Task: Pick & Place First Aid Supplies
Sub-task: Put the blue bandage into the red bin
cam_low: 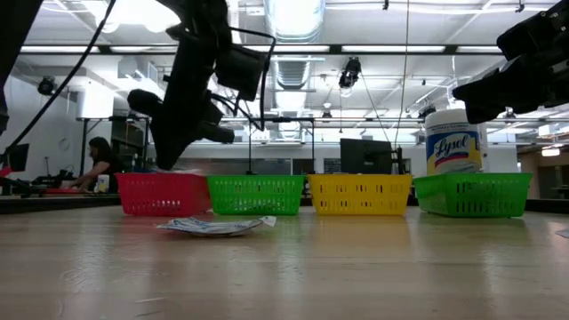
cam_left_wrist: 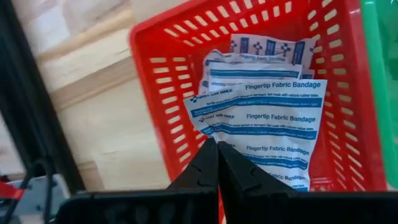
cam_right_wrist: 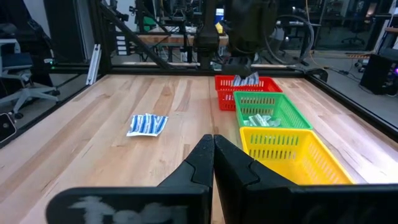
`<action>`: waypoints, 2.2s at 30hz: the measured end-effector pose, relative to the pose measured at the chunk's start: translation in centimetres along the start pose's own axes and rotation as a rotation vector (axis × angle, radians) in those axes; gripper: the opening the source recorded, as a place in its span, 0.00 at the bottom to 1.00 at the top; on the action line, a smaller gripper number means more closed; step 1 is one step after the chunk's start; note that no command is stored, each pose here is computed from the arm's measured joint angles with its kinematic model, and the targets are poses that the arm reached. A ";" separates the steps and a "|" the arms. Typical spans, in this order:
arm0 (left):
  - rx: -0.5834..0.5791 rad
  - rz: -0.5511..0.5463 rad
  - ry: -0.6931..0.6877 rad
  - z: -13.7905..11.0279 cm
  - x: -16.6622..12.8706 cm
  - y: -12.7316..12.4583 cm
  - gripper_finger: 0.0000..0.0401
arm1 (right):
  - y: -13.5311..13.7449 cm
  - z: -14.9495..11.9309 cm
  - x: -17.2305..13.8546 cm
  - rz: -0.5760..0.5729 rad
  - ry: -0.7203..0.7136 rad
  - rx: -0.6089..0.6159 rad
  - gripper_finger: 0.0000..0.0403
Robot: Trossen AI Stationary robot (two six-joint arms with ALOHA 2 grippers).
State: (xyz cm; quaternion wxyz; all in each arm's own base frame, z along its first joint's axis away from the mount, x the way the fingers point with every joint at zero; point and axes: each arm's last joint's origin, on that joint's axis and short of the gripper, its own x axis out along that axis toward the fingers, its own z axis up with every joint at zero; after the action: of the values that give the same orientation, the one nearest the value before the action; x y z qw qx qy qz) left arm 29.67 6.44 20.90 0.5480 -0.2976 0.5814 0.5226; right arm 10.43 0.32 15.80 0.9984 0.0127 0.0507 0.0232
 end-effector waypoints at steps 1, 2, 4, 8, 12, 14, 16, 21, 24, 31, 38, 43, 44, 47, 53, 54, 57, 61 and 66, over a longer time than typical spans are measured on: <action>-0.001 -0.006 0.002 -0.1 0.2 -0.1 0.00 | 0.0 0.0 0.0 0.000 -0.001 0.000 0.02; -0.001 -0.009 0.006 -0.1 0.5 -0.1 0.00 | 0.0 0.0 0.0 0.000 -0.001 0.000 0.02; -0.003 -0.010 0.013 -0.3 1.0 -0.1 0.00 | 0.0 0.0 0.0 0.000 0.000 0.000 0.02; -0.004 -0.002 0.018 -0.6 1.8 0.0 0.00 | 0.0 0.0 0.0 0.000 0.000 0.001 0.02; -0.002 -0.009 0.014 -0.6 1.8 -0.1 0.00 | 0.0 0.0 0.0 0.000 -0.001 0.000 0.02; -0.003 -0.014 0.004 -0.5 1.8 -0.2 0.00 | 0.0 0.0 0.0 0.000 0.000 0.000 0.02; -0.005 -0.011 -0.017 -0.4 1.8 -0.2 0.00 | 0.0 0.0 0.0 0.000 0.000 0.000 0.02; -0.007 -0.002 -0.047 -0.3 1.8 -0.2 0.02 | 0.0 0.0 0.0 0.000 0.000 0.000 0.02; 0.002 -0.001 -0.052 -0.3 1.8 -0.2 0.05 | 0.0 0.0 0.0 0.000 0.000 0.000 0.02; 0.013 0.008 -0.072 -0.2 1.8 -0.2 0.17 | 0.0 0.0 0.0 0.000 -0.001 0.000 0.02; 0.050 -0.016 -0.063 -0.3 0.9 0.2 0.24 | 0.0 0.0 0.0 0.000 0.000 0.000 0.02; 0.059 -0.141 -0.024 -0.9 -1.4 0.4 0.24 | 0.0 0.0 0.0 0.000 -0.001 -0.001 0.02; 0.064 -0.164 -0.035 -1.2 -2.0 0.5 0.24 | 0.0 0.0 0.0 0.000 -0.001 -0.002 0.02; 0.092 -0.232 -0.071 -2.2 -3.8 0.7 0.24 | 0.0 0.0 0.0 0.000 0.000 -0.002 0.02; 0.269 -0.382 -0.168 -5.3 -6.6 0.1 0.24 | 0.0 0.0 0.0 0.000 0.001 -0.002 0.02; 0.323 -0.405 -0.188 -5.9 -6.8 -0.2 0.24 | 0.0 0.0 0.0 0.000 0.001 -0.002 0.02; 0.461 -0.480 -0.241 -7.9 -7.6 -1.4 0.24 | 0.0 0.0 0.0 0.000 0.001 -0.002 0.02; 0.606 -0.581 -0.315 -10.5 -8.5 -3.0 0.24 | 0.0 0.0 0.0 -0.001 0.002 -0.001 0.02; 0.686 -0.679 -0.361 -13.1 -9.2 -4.2 0.24 | 0.0 0.0 0.0 0.000 0.005 0.001 0.02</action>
State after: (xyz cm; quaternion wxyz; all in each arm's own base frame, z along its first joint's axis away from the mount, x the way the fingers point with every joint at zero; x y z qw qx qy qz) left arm 31.32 -9.07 26.52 0.8445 -0.1776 0.4861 0.1377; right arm 10.45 0.32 15.76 0.9982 0.0132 0.0530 0.0231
